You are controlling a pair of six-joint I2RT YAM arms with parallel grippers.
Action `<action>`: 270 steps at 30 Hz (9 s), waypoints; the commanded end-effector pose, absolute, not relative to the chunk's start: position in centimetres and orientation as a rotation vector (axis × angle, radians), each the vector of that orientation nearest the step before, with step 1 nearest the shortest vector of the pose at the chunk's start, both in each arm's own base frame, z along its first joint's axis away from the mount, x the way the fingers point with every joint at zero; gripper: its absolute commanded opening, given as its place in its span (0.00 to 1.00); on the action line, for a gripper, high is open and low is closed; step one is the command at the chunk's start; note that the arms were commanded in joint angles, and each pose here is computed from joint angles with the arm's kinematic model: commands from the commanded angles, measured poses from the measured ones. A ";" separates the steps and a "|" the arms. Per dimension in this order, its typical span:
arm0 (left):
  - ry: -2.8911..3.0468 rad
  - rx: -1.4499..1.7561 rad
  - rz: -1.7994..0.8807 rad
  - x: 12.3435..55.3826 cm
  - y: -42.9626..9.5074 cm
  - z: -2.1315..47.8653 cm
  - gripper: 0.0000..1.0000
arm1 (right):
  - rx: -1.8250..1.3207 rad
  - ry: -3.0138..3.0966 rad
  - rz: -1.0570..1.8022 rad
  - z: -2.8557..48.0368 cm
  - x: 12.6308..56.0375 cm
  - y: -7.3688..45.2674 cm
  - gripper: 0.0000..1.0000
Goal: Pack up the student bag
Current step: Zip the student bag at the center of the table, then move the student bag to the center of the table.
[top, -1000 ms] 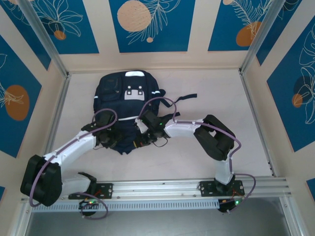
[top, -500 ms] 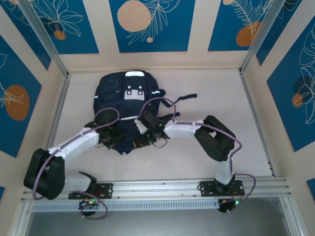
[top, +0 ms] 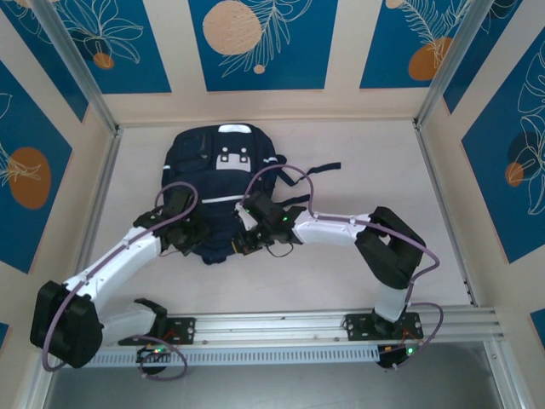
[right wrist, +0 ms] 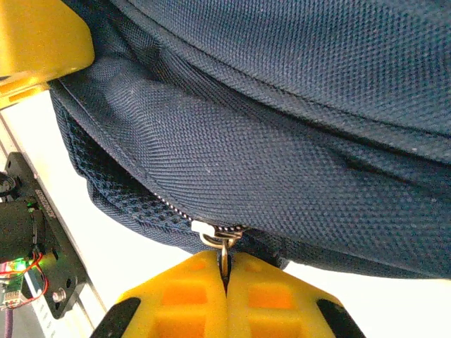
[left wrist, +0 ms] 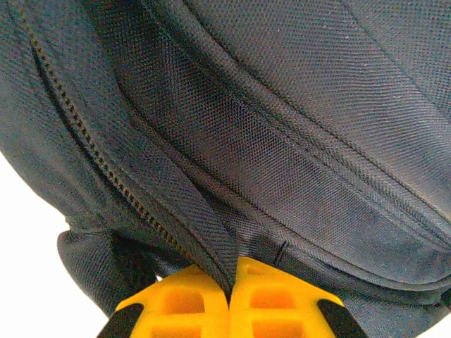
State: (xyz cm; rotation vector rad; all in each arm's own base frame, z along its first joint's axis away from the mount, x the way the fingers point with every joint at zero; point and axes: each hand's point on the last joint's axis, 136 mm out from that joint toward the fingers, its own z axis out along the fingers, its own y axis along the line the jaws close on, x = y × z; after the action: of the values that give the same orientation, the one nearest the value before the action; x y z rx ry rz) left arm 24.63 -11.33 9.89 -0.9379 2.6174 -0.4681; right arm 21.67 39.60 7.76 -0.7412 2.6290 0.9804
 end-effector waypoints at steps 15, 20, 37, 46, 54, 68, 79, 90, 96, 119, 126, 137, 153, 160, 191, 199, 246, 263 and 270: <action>2.578 -0.854 -0.328 23.0 -8.1 10.4 0.00 | -0.783 2.819 0.913 5.9 20.5 35.0 0.05; 2.605 -0.803 -0.268 21.8 -7.2 10.2 0.00 | -0.834 2.810 0.990 5.9 20.1 35.8 0.05; 2.637 -0.904 -0.376 22.7 -5.6 11.4 0.52 | -0.762 2.872 1.029 2.1 20.9 44.3 0.00; 2.634 -1.042 -0.455 21.7 -6.3 9.0 0.60 | -0.705 2.872 1.136 2.3 21.2 46.5 0.00; 2.636 -1.062 -0.333 23.5 -5.3 7.7 0.60 | -0.725 2.853 1.132 2.9 20.7 46.2 0.00; 2.671 -0.919 -0.289 27.0 -6.5 7.0 0.14 | -0.783 2.750 1.067 4.7 19.7 42.8 0.00; 2.747 -0.433 -0.200 27.6 -14.8 8.3 0.00 | -0.636 2.741 0.992 4.6 19.5 36.1 0.00; 2.804 0.057 -0.231 23.8 -24.1 9.4 0.00 | -0.640 2.764 0.966 3.9 14.7 30.5 0.00; 2.782 0.138 -0.128 21.6 -20.8 10.4 0.00 | -0.763 2.724 1.019 4.6 12.8 31.0 0.00; 2.791 -0.891 -0.473 18.8 -14.1 8.7 0.65 | -0.753 2.635 1.084 6.2 16.8 41.0 0.00; 2.735 -0.889 -0.464 21.3 -14.9 9.6 0.60 | -0.744 2.618 1.079 6.3 16.6 40.7 0.00; 2.756 -0.854 -0.362 22.0 -14.3 8.3 0.28 | -0.709 2.599 1.039 6.7 17.2 39.3 0.00; 2.684 -0.830 -0.335 22.1 -10.7 10.4 0.00 | -0.613 2.624 0.999 6.0 19.2 36.2 0.01; 2.677 -0.824 -0.338 21.6 -10.1 10.6 0.00 | -0.548 2.590 1.042 6.0 21.0 35.9 0.07; 2.672 -0.753 -0.333 21.5 -8.9 11.4 0.00 | -0.290 2.635 0.976 5.0 26.9 32.8 0.12; 2.678 -0.744 -0.336 21.4 -8.9 11.2 0.00 | -0.120 2.655 0.960 4.6 29.3 30.7 0.13; 3.032 0.698 -0.904 15.0 -33.9 11.0 0.11 | 0.405 2.347 0.094 14.9 26.9 8.9 0.46; 2.948 0.970 -0.981 11.8 -35.1 11.8 0.22 | 0.282 2.288 0.283 16.0 26.7 10.3 0.42; 2.912 0.990 -0.866 12.8 -34.0 10.9 0.23 | 0.268 2.285 0.331 16.0 26.8 11.0 0.42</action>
State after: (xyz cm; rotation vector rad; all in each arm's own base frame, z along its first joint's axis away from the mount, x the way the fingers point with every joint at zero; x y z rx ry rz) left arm 13.30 -33.78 10.01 0.8545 3.0042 -0.8388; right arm 26.78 10.69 15.89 0.2881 2.2994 0.2974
